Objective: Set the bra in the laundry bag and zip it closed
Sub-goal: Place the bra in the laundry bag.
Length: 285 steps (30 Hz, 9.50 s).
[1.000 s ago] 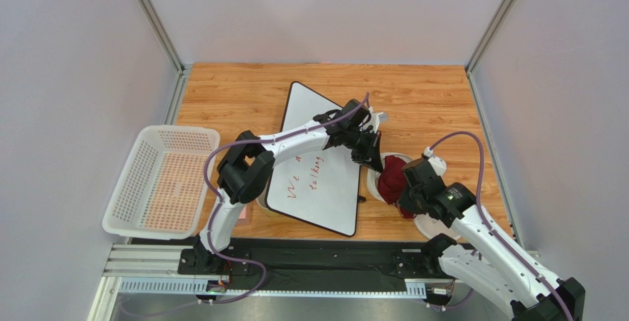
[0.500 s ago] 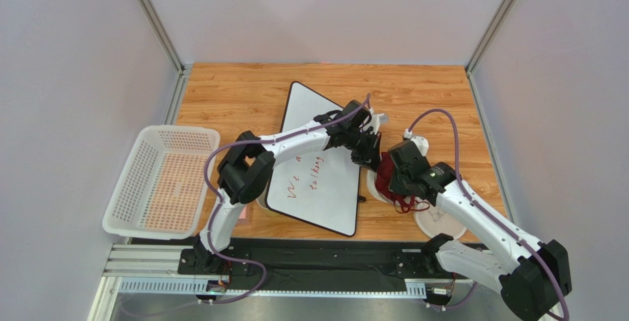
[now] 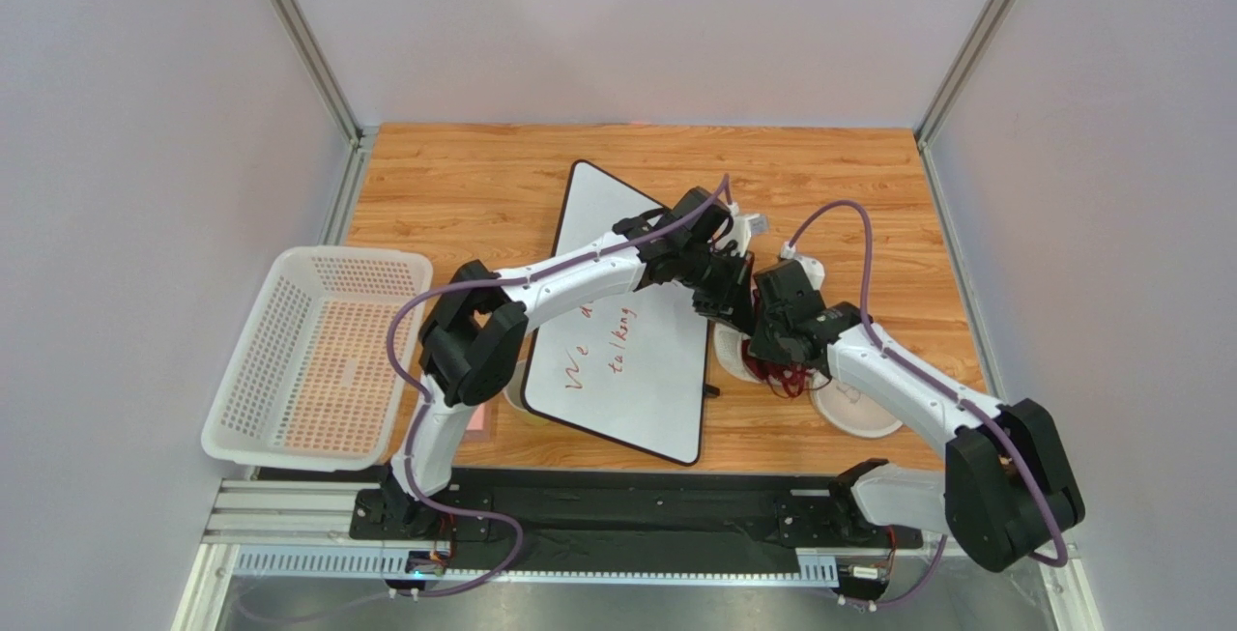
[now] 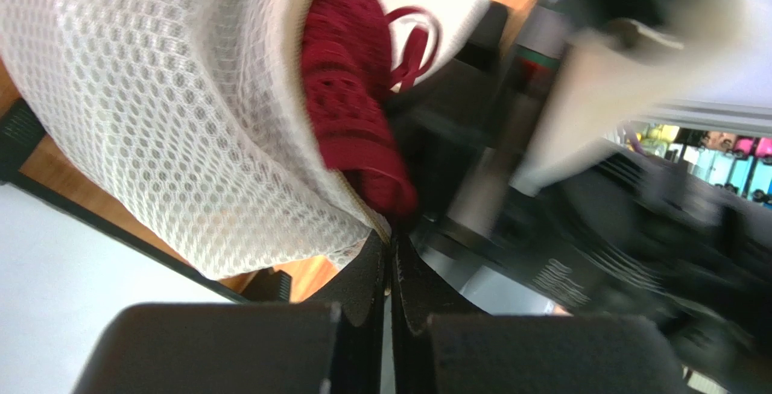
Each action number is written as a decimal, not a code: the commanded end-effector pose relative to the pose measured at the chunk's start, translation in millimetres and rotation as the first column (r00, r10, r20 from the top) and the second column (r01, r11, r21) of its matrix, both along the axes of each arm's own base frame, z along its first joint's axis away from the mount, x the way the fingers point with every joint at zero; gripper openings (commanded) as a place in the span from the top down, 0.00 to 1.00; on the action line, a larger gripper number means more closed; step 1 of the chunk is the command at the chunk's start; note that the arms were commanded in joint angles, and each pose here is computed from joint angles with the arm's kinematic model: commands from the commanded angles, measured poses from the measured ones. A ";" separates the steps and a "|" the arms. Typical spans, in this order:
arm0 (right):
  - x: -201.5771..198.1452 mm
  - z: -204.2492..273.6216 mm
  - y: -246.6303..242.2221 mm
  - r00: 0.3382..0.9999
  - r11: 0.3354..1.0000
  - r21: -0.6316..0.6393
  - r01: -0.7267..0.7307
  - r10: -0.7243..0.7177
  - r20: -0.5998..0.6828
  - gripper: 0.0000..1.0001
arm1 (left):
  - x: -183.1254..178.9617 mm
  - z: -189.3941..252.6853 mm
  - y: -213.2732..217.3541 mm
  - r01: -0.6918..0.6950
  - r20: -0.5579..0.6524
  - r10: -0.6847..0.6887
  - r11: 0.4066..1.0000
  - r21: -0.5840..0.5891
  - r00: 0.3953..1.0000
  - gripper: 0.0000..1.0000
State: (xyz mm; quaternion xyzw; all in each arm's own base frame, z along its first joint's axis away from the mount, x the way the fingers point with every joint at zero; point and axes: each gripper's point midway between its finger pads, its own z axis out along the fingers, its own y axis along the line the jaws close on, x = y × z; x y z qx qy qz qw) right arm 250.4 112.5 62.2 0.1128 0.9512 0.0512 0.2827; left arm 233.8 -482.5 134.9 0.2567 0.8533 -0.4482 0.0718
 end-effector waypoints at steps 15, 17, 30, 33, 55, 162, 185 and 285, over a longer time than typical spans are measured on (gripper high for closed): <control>32.7 12.2 -3.9 0.998 0.966 0.252 0.048 -0.059 0.037 0.96 | -21.3 87.1 -14.0 0.034 -0.007 -0.036 0.978 -0.204 0.999 1.00; 33.8 11.3 -2.1 0.998 0.963 0.266 0.049 -0.058 0.024 0.96 | -21.4 90.9 -14.6 0.026 -0.012 -0.029 0.977 -0.214 0.999 1.00; -2.5 22.5 -5.3 0.995 0.971 0.239 -0.015 0.039 -0.095 0.53 | -5.3 55.8 -10.0 0.003 0.021 0.000 0.994 -0.106 1.000 1.00; -11.3 41.8 -6.7 0.996 0.966 0.257 -0.029 0.050 -0.077 0.45 | -5.5 53.2 -6.6 0.006 0.031 -0.003 0.996 -0.088 1.000 1.00; 60.2 81.4 16.2 0.985 0.893 0.444 -0.072 -0.005 0.170 1.00 | -3.7 58.6 -1.9 0.002 0.045 0.002 0.996 -0.086 0.999 1.00; -61.4 99.8 -181.1 0.677 0.693 0.083 0.716 -0.719 0.157 1.00 | -25.1 95.6 -34.5 0.107 0.299 -0.072 0.989 -0.104 0.952 0.98; -61.9 168.2 -152.5 0.737 0.765 0.182 0.618 -0.644 0.203 1.00 | 47.9 -50.1 -52.8 -0.110 0.232 0.079 0.986 0.124 0.970 1.00; -80.4 197.4 -157.1 0.850 0.871 -0.036 0.490 -0.469 0.238 1.00 | 19.8 62.8 -4.7 0.010 0.261 -0.010 1.000 0.003 0.965 1.00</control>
